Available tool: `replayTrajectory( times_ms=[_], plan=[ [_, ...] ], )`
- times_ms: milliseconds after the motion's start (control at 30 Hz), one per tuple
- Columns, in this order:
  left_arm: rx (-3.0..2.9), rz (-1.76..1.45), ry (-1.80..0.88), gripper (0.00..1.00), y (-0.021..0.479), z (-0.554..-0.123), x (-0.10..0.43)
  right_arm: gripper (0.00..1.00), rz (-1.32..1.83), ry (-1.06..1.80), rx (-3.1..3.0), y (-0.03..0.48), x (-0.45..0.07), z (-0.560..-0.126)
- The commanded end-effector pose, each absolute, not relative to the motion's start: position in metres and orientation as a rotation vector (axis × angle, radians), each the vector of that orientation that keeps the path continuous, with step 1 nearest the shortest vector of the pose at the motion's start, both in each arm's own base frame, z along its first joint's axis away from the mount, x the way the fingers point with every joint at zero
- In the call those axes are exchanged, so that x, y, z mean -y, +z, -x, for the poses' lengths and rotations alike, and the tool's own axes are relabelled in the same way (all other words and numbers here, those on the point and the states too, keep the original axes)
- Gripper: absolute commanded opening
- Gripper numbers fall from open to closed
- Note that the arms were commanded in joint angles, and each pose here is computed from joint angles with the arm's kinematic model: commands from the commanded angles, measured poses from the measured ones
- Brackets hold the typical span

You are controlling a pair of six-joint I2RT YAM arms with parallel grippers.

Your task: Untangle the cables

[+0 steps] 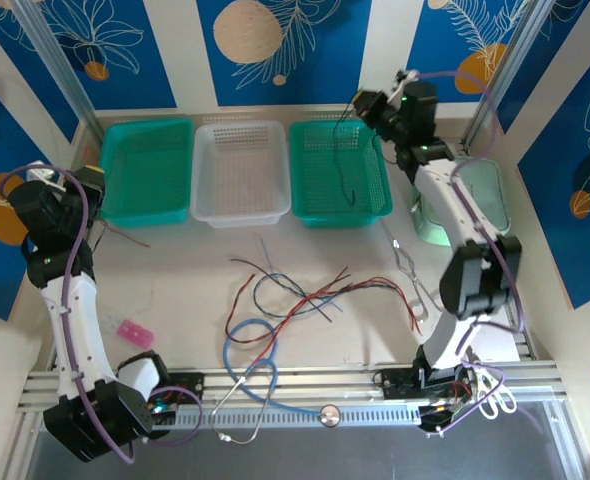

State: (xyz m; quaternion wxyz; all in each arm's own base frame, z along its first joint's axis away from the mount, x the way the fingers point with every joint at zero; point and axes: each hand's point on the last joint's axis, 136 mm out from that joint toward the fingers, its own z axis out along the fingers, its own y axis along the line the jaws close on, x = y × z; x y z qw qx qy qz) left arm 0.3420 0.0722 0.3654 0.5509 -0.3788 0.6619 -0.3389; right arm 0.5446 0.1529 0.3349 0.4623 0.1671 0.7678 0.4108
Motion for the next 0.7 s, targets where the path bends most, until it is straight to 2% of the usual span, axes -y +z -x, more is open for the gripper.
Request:
replayTrajectory(
  times_ms=[0,233,400,433,533,667],
  plan=[
    [-1.569,0.857,-0.819,0.00,0.368,-0.336,-0.062,0.00,-0.531,1.021,-2.091,0.245,-0.163,-0.549],
    [-1.598,0.860,-0.825,0.00,0.362,-0.329,-0.054,0.00,-0.653,0.806,-2.394,0.135,-0.172,-0.545],
    [-1.600,0.854,-0.822,0.00,0.366,-0.328,-0.053,0.00,-0.653,0.729,-2.489,0.112,-0.178,-0.539],
    [-1.600,0.850,-0.815,0.00,0.369,-0.327,-0.052,0.06,-0.642,0.716,-2.486,0.113,-0.178,-0.539],
    [-1.606,0.844,-0.795,0.00,0.378,-0.325,-0.052,0.37,-0.616,0.696,-2.473,0.124,-0.175,-0.539],
    [-1.613,0.796,-0.759,0.00,0.397,-0.319,-0.048,0.67,-0.600,0.670,-2.471,0.146,-0.164,-0.537]
  ],
)
